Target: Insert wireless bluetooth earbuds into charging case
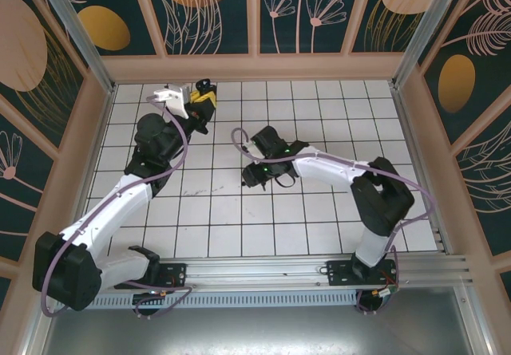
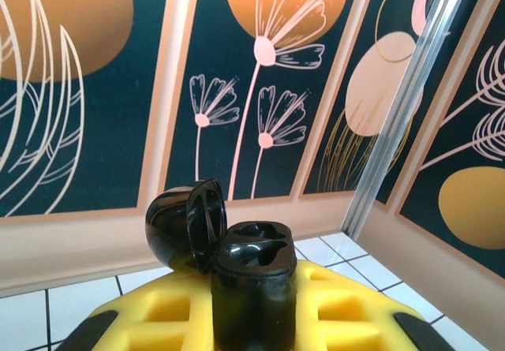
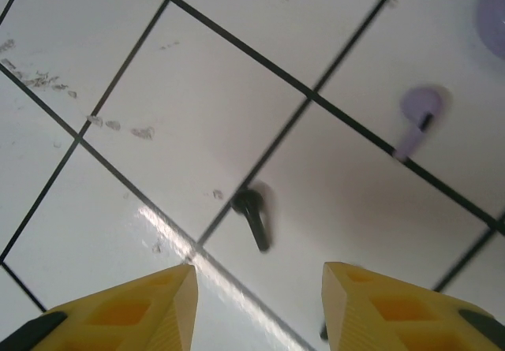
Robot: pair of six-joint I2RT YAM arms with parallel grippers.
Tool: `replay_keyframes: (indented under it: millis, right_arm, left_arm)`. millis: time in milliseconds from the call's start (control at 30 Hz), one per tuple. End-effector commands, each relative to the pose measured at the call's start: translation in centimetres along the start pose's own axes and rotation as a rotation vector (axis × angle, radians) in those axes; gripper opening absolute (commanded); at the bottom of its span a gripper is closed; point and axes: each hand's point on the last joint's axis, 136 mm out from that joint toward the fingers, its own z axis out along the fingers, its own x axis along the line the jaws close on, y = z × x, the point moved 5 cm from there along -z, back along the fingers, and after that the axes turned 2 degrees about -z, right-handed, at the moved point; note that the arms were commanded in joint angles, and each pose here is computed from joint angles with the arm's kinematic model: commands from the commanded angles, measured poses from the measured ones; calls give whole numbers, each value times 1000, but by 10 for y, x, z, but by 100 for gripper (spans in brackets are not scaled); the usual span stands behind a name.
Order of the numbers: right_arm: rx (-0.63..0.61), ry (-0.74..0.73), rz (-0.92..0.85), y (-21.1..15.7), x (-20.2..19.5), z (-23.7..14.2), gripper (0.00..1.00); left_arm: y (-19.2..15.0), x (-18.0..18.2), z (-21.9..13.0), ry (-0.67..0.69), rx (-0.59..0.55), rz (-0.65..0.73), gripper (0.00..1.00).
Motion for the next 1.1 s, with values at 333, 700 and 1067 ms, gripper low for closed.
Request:
replay_keyframes:
  millis: [333, 700, 1067]
  right_arm:
    - [163, -74, -186, -1, 9, 47, 44]
    - [186, -79, -207, 1, 11, 61, 41]
    - [211, -78, -204, -4, 10, 69, 36]
  left_arm:
    - [23, -2, -11, 23, -110, 13, 0]
    - [27, -3, -15, 28, -126, 20, 0]
    - [27, -3, -16, 27, -127, 19, 0]
